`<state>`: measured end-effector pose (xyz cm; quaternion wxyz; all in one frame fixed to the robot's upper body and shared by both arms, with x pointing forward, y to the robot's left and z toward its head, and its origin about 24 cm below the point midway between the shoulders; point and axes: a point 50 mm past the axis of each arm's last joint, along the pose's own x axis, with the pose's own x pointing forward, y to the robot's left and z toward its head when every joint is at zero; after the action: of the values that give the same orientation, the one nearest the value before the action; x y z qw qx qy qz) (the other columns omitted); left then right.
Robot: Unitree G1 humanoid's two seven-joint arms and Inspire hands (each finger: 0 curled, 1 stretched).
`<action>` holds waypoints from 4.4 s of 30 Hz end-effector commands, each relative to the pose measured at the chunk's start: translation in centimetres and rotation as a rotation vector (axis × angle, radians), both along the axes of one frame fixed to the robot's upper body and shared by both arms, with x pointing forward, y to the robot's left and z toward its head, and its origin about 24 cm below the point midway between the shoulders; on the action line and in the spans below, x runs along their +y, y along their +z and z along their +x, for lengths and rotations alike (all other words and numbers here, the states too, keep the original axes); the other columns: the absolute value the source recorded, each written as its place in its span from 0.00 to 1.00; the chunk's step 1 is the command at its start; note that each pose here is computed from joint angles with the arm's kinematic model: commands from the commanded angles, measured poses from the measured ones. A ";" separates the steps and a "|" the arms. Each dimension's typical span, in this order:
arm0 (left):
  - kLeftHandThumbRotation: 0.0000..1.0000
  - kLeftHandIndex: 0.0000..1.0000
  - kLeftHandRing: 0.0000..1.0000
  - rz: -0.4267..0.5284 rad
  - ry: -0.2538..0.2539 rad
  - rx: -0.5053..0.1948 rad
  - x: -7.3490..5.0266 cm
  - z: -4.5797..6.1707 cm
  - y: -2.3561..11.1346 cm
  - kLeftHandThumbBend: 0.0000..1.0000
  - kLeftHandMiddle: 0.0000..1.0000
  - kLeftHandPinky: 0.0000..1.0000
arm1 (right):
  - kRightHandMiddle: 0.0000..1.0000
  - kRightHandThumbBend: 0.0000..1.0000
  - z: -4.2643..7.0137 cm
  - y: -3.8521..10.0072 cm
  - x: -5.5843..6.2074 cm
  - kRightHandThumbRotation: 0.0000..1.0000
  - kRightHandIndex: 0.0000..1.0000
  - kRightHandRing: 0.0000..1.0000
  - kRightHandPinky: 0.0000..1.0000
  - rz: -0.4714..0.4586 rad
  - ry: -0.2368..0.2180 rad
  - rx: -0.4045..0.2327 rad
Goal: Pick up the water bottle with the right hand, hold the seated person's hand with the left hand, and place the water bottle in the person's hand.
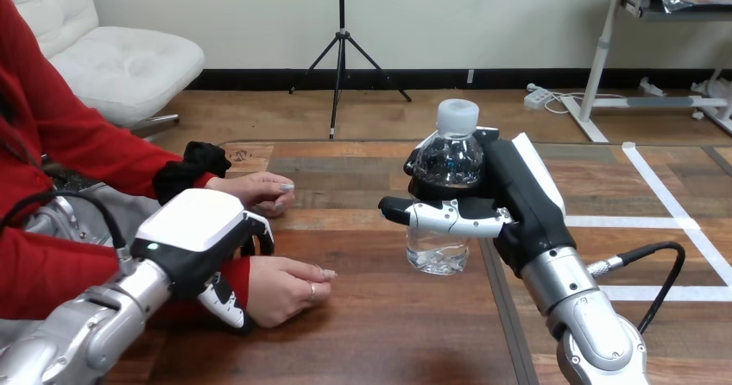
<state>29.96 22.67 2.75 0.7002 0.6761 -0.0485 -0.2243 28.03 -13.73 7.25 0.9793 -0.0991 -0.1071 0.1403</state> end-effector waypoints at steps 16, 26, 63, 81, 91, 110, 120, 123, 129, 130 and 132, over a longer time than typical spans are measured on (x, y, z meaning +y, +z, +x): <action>0.00 0.48 0.40 -0.009 0.028 0.035 0.1 0.2 0.1 0.95 0.46 0.37 | 0.35 0.88 0.3 3.1 -0.1 0.00 0.38 0.29 0.24 0.014 0.008 -0.126; 0.00 0.47 0.41 -0.001 0.025 0.054 0.2 0.3 0.2 0.93 0.47 0.37 | 0.36 0.88 0.4 3.2 0.0 0.00 0.38 0.29 0.23 0.028 0.020 -0.129; 0.00 0.48 0.43 -0.002 0.026 0.097 0.3 0.4 0.8 0.93 0.48 0.40 | 0.36 0.87 0.5 3.6 -0.1 0.00 0.39 0.30 0.25 0.044 0.025 -0.129; 0.00 0.46 0.41 -0.116 -0.026 0.048 -1.0 0.0 2.4 0.94 0.45 0.41 | 0.35 0.88 0.8 3.5 0.1 0.00 0.39 0.29 0.24 0.034 0.021 -0.137; 0.00 0.47 0.41 -0.152 -0.069 0.007 -1.7 -0.4 3.3 0.97 0.46 0.42 | 0.36 0.88 1.0 3.1 0.5 0.00 0.39 0.29 0.23 0.026 0.021 -0.126; 0.00 0.47 0.42 -0.239 -0.113 -0.017 -3.0 -1.0 5.6 0.95 0.47 0.39 | 0.37 0.87 1.6 1.5 1.7 0.00 0.39 0.32 0.27 0.014 0.025 -0.074; 0.00 0.48 0.41 -0.248 -0.114 -0.031 -3.5 -1.4 6.9 0.92 0.47 0.37 | 0.38 0.86 1.9 0.4 2.4 0.00 0.40 0.33 0.28 0.009 0.029 -0.051; 0.00 0.48 0.41 -0.248 -0.118 -0.038 -3.6 -1.4 7.1 0.93 0.46 0.37 | 0.39 0.86 2.0 0.0 2.6 0.00 0.40 0.33 0.29 0.001 0.034 -0.045; 0.00 0.48 0.40 -0.245 -0.139 -0.067 -3.6 -1.5 7.5 0.93 0.46 0.37 | 0.39 0.86 2.0 -0.7 3.1 0.00 0.40 0.33 0.28 0.004 0.035 -0.020; 0.00 0.48 0.40 -0.246 -0.137 -0.066 -3.6 -1.5 7.6 0.93 0.46 0.36 | 0.38 0.86 2.0 -0.9 3.2 0.00 0.40 0.33 0.28 0.006 0.036 -0.016; 0.00 0.47 0.40 -0.248 -0.132 -0.063 -3.5 -1.5 7.7 0.93 0.45 0.36 | 0.38 0.86 2.0 -1.0 3.3 0.00 0.40 0.33 0.28 0.008 0.036 -0.013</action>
<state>28.03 19.21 8.54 0.7593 0.5854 -0.1135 -0.2605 28.15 -11.86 2.84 0.9821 -0.1022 -0.0369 0.1536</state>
